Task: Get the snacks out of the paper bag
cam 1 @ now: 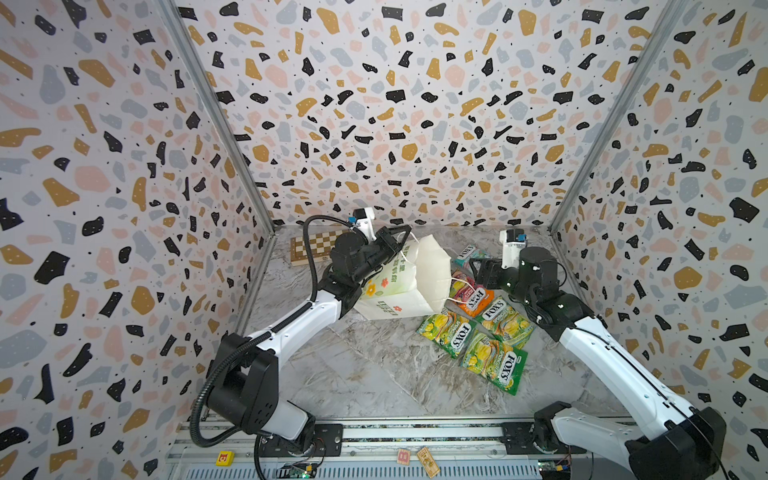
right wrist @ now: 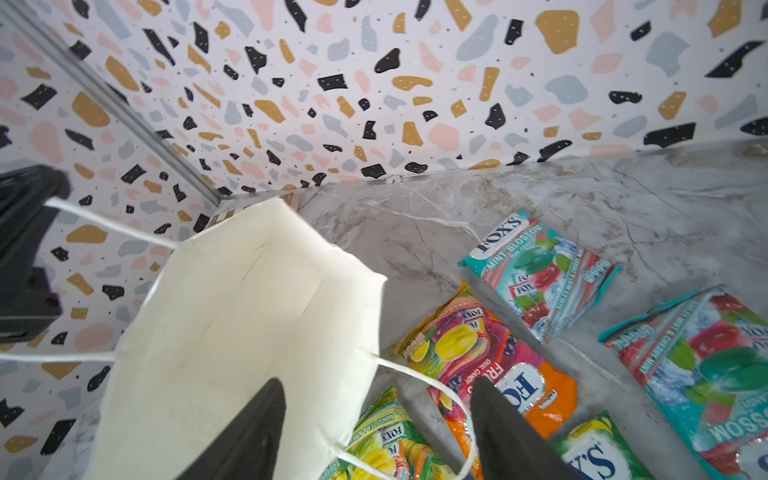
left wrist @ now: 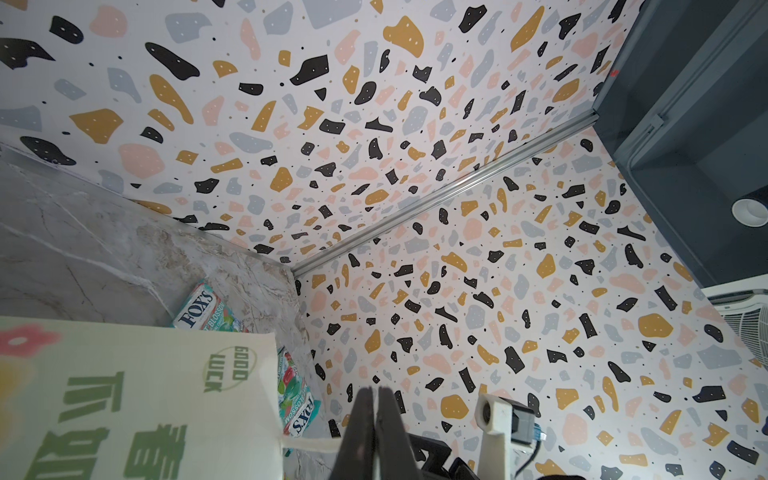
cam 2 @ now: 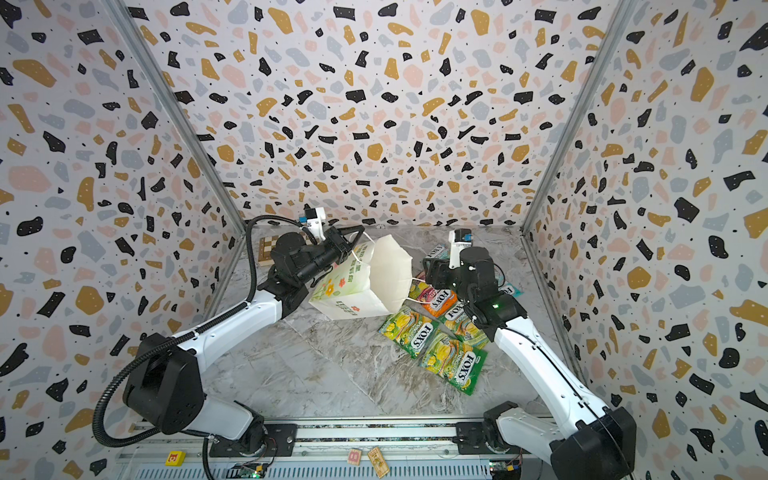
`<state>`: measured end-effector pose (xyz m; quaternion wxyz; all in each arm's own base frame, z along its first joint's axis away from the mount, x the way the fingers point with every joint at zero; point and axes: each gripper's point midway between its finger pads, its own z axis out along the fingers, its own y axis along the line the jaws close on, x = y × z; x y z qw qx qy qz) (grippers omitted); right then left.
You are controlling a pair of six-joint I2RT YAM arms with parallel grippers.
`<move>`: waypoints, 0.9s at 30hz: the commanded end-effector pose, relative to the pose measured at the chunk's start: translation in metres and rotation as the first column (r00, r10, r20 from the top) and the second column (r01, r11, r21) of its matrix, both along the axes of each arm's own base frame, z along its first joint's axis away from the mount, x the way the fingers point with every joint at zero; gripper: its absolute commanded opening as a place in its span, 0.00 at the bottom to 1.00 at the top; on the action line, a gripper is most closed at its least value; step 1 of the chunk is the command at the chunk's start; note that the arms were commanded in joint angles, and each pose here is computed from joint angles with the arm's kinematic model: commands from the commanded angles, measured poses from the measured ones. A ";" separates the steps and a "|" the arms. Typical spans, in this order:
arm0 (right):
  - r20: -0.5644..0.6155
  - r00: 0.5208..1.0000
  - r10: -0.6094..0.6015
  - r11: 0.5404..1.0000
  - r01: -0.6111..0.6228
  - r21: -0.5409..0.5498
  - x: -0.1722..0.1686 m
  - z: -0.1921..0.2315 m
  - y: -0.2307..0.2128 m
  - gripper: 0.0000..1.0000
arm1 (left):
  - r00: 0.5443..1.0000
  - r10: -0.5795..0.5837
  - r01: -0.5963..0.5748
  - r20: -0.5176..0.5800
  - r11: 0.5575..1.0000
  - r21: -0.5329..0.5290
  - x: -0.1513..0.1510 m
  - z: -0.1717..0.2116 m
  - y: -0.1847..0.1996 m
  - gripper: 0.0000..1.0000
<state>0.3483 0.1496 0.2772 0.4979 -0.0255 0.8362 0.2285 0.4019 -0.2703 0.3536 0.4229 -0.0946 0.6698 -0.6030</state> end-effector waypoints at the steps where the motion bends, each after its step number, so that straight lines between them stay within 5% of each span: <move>1: -0.085 0.991 0.106 0.994 -0.103 0.048 -0.015 -0.027 0.002 0.76 | 0.996 -0.017 0.019 0.092 1.000 -0.016 -0.010 0.027 0.002 0.00; 15: -0.200 0.929 0.311 0.919 -0.241 0.312 -0.022 -0.100 0.005 0.73 | 0.995 -0.019 0.022 0.103 0.999 -0.026 -0.012 0.036 0.003 0.00; 27: -0.250 0.907 0.338 0.910 -0.248 0.331 -0.027 -0.131 0.009 0.64 | 0.994 -0.030 0.036 0.108 0.998 -0.049 -0.012 0.044 0.000 0.00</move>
